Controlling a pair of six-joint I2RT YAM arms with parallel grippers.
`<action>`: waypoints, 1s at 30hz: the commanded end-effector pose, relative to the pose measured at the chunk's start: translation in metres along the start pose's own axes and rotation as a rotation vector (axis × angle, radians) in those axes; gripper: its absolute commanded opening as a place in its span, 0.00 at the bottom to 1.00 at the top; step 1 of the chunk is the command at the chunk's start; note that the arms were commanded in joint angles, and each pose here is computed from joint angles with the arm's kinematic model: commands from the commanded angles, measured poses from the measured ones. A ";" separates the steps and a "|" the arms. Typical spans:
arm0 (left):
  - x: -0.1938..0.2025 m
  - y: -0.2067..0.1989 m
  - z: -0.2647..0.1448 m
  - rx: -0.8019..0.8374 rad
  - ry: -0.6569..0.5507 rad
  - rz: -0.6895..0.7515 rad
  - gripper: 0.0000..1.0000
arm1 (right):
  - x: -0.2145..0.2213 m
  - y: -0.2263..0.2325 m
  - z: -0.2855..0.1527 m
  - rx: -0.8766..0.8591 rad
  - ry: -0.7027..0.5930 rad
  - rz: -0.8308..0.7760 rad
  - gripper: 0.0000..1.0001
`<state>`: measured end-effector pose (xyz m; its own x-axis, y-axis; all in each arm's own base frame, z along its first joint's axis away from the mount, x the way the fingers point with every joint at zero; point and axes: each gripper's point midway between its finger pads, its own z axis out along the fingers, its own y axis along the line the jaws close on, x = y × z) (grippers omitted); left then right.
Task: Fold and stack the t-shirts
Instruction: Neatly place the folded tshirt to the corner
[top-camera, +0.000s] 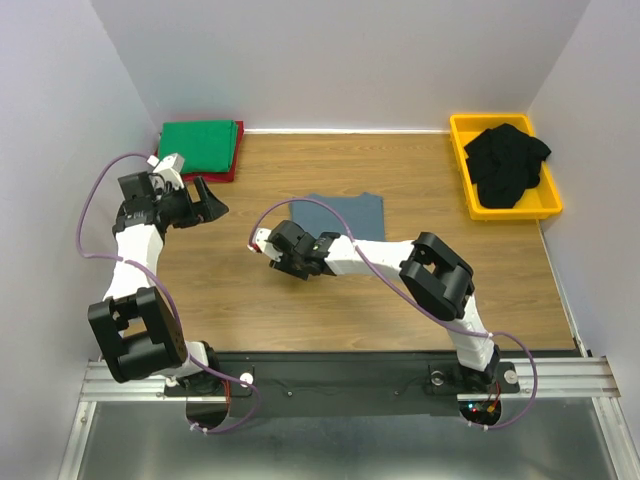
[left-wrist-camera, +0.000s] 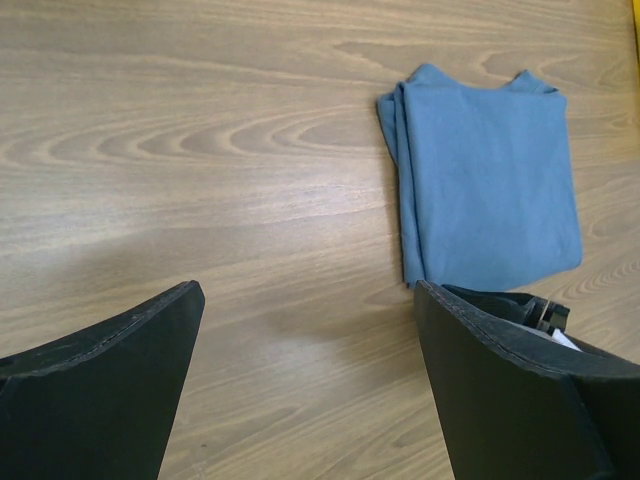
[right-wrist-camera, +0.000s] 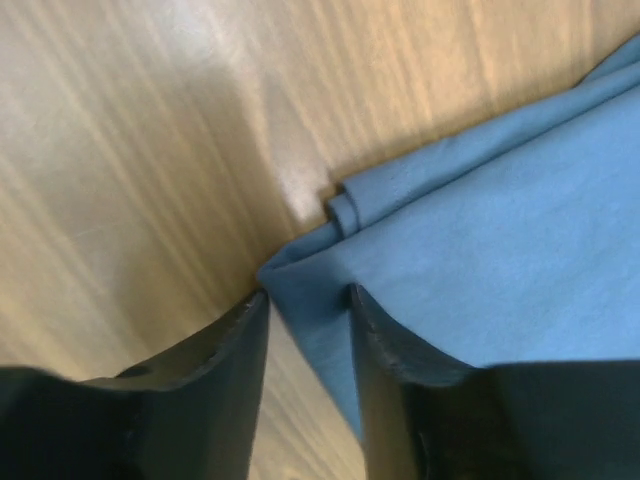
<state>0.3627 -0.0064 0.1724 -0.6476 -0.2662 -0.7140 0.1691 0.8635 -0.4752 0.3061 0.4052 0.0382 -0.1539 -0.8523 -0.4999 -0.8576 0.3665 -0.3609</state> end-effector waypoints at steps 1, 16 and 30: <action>0.001 -0.001 0.001 0.021 -0.017 0.011 0.99 | -0.007 -0.010 0.007 0.060 -0.019 -0.012 0.38; 0.063 -0.042 0.032 0.188 -0.126 -0.258 0.99 | -0.059 -0.025 -0.027 0.021 -0.177 0.059 0.01; 0.085 -0.069 0.110 0.209 -0.043 -0.502 0.96 | -0.081 -0.061 -0.035 0.037 -0.247 0.180 0.01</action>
<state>0.3489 -0.1187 0.0568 -0.7078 -0.6083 -0.3591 -0.0793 0.5736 -0.8153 0.3460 0.4198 0.0778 -0.2123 -0.7469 -0.6302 -0.8249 0.4827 -0.2942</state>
